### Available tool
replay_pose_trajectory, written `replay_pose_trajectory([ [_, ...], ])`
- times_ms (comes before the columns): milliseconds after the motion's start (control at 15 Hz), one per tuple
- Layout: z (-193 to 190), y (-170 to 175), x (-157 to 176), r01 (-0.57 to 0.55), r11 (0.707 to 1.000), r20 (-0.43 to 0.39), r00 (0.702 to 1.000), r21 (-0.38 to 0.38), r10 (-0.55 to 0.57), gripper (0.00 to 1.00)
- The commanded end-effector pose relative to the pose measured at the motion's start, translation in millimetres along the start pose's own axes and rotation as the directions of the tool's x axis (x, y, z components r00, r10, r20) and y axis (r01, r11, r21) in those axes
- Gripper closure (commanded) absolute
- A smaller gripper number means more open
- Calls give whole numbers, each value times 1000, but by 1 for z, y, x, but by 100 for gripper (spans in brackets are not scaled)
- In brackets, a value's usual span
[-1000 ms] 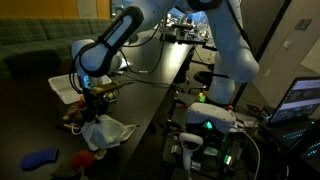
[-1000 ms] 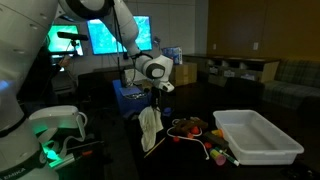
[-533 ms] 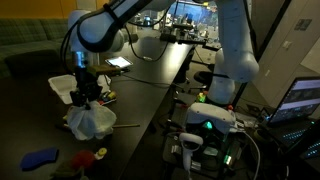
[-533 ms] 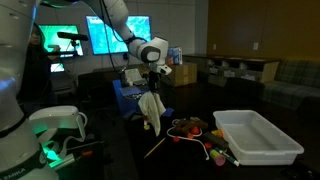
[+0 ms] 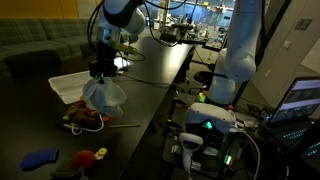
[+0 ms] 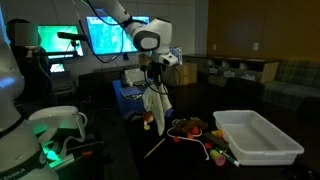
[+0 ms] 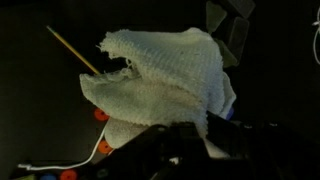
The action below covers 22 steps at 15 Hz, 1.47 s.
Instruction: Use the towel to sweep the things on the table to the left and then put the towel in the white bin
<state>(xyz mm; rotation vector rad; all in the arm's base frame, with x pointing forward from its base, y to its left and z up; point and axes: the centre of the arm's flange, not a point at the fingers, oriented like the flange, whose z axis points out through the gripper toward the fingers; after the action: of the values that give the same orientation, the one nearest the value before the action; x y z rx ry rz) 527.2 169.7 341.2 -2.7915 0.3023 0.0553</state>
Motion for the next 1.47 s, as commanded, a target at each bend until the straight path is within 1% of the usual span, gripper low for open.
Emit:
replay_pose_trajectory([
  [0,-37,77,-19,-122,992,-113,986,37,126,91],
  [67,-39,97,-18,-161,986,-137,977,40,165,91],
  [133,-37,119,-17,-212,977,-173,961,33,214,91],
  [267,-30,161,-14,-298,954,-216,930,25,296,90],
  [467,-11,218,-10,-425,905,-278,870,0,408,90],
  [600,8,244,-9,-488,872,-315,832,-24,457,90],
  [667,18,255,-8,-512,858,-326,819,-40,473,90],
  [800,44,270,-7,-549,832,-331,802,-78,498,90],
  [1000,83,286,-9,-582,799,-313,795,-152,519,90],
  [1133,111,294,-15,-588,781,-290,801,-211,525,90],
  [1333,145,297,-31,-576,762,-245,816,-295,523,90],
  [1400,155,295,-38,-568,762,-222,823,-313,522,90],
])
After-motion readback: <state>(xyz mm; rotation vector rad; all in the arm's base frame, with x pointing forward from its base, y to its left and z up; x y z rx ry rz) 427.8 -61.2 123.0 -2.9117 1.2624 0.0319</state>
